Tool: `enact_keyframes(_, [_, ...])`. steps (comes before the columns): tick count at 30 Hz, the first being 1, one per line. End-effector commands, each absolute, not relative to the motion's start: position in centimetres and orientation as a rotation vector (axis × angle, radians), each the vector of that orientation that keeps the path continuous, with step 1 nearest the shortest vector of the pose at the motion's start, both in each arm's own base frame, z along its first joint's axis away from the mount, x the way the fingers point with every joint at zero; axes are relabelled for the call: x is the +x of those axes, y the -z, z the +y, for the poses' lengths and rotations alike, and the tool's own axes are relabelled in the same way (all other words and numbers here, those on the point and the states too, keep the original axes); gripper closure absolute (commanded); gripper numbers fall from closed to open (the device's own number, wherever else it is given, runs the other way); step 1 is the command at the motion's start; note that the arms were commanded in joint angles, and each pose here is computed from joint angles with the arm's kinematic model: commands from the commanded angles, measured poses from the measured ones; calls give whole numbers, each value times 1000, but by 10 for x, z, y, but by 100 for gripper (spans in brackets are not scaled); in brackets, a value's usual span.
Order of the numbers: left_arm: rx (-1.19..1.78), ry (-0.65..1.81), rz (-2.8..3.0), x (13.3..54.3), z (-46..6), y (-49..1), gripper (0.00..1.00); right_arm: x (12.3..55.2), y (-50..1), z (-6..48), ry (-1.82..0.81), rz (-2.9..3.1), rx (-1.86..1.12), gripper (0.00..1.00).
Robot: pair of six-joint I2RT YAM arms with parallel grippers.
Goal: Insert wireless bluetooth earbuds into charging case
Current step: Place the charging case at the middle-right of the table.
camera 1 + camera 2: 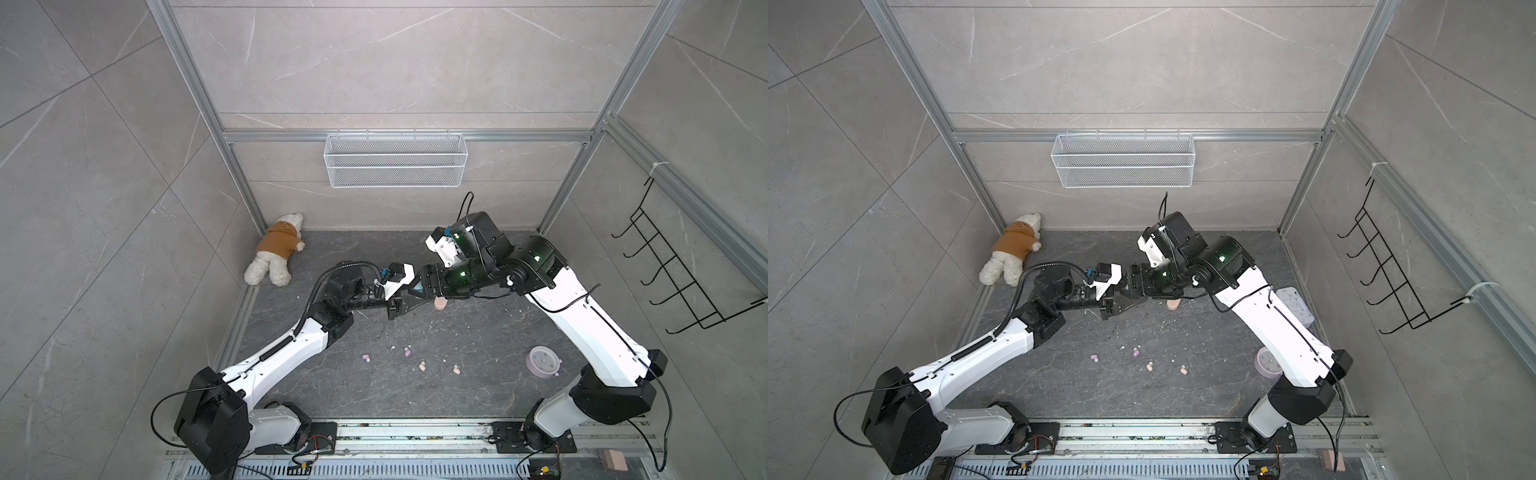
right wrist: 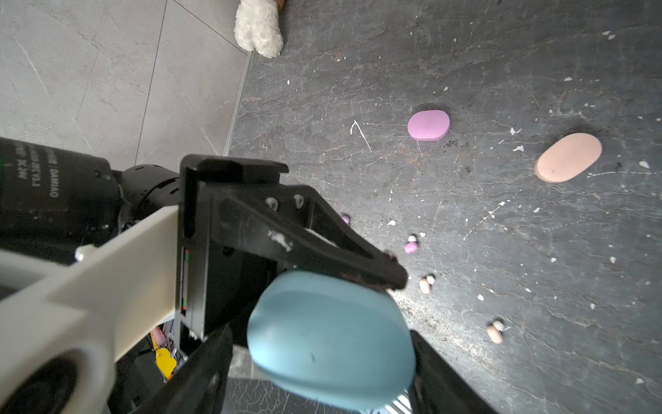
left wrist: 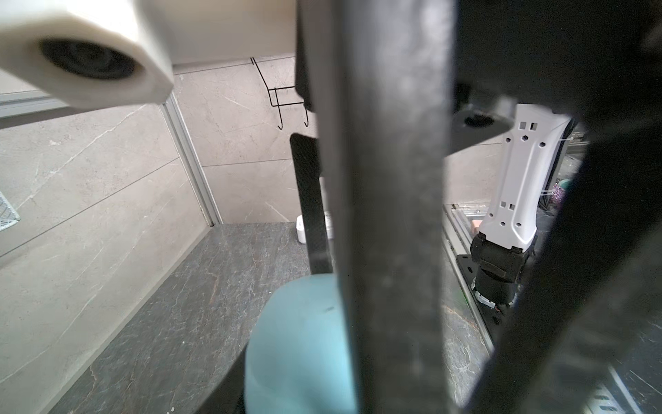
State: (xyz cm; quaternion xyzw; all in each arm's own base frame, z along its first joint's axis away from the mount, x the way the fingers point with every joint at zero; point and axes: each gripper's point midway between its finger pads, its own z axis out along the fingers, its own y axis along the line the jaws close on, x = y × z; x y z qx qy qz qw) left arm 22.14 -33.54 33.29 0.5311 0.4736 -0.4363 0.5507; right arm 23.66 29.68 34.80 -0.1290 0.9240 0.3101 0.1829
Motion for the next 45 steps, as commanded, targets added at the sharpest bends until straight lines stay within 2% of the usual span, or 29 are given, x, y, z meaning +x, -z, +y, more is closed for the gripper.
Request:
enact_keyframes(1, [1268,1002,1007,209,-332,-359,84,247,-351,304,-912,2566,-314,24])
enact_keyframes(11, [1270,998,1011,210,-333,-358,84,247,-348,308,-947,2565,-306,31])
enact_keyframes(16, [1270,994,1020,212,-334,-354,84,246,-346,307,-943,2569,-312,41])
enact_keyframes(19, [1269,995,1025,213,-334,-353,84,246,-346,307,-939,2566,-314,51])
enact_keyframes(24, [1268,996,1040,214,-335,-351,81,250,-349,300,-889,2542,-308,54])
enact_keyframes(27, [1263,998,1070,217,-335,-346,72,254,-348,287,-813,2533,-296,55])
enact_keyframes(32, [1261,998,1130,219,-334,-336,44,262,-342,267,-736,2530,-257,55])
enact_keyframes(36, [1228,965,1197,223,-327,-323,32,269,-330,248,-688,2539,-213,55])
enact_keyframes(37, [1214,951,1214,224,-324,-320,26,271,-326,243,-678,2541,-197,55])
enact_keyframes(40, [1178,919,1264,225,-315,-311,20,278,-307,224,-630,2565,-149,54])
enact_keyframes(45, [1102,876,1369,231,-301,-294,17,300,-241,176,-497,2644,-6,54])
